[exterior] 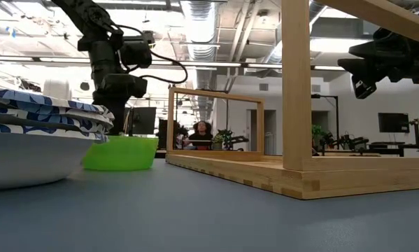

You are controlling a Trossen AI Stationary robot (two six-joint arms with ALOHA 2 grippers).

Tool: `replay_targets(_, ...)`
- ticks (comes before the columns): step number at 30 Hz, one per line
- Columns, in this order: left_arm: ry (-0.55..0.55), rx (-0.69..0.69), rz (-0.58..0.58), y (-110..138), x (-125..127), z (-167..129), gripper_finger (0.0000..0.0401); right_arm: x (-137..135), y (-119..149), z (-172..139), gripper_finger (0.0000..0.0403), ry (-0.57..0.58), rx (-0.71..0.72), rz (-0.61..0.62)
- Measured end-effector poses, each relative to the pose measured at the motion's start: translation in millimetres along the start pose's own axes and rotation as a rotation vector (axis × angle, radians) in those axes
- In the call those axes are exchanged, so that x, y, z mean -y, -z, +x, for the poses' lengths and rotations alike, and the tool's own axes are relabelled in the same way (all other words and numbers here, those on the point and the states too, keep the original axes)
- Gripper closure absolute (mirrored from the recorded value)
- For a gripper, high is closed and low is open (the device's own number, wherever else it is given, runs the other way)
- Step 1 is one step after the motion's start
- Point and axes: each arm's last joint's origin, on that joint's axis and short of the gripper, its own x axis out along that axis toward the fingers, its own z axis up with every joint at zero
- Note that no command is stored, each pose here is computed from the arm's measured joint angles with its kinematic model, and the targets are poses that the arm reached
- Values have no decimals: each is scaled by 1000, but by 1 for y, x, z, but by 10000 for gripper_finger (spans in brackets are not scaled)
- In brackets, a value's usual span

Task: Place and stack bowls onto a shelf
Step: Put the blue bowl on the wooden shelf

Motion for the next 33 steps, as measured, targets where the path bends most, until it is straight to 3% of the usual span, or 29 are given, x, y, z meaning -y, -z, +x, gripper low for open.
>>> replay_targets(5,22,-8,27,1,3,1,221,0,0,0,232,0,1,0)
replay_targets(14,-75,-32,22,1,0,6,221,0,0,0,232,0,1,0)
replay_targets(23,-75,-124,9,0,-4,32,227,0,0,0,232,0,1,0)
replay_targets(28,-83,-191,-24,2,-7,47,271,0,0,0,232,0,1,0)
replay_targets(33,-87,-193,-48,2,-6,46,350,0,0,0,232,0,1,0)
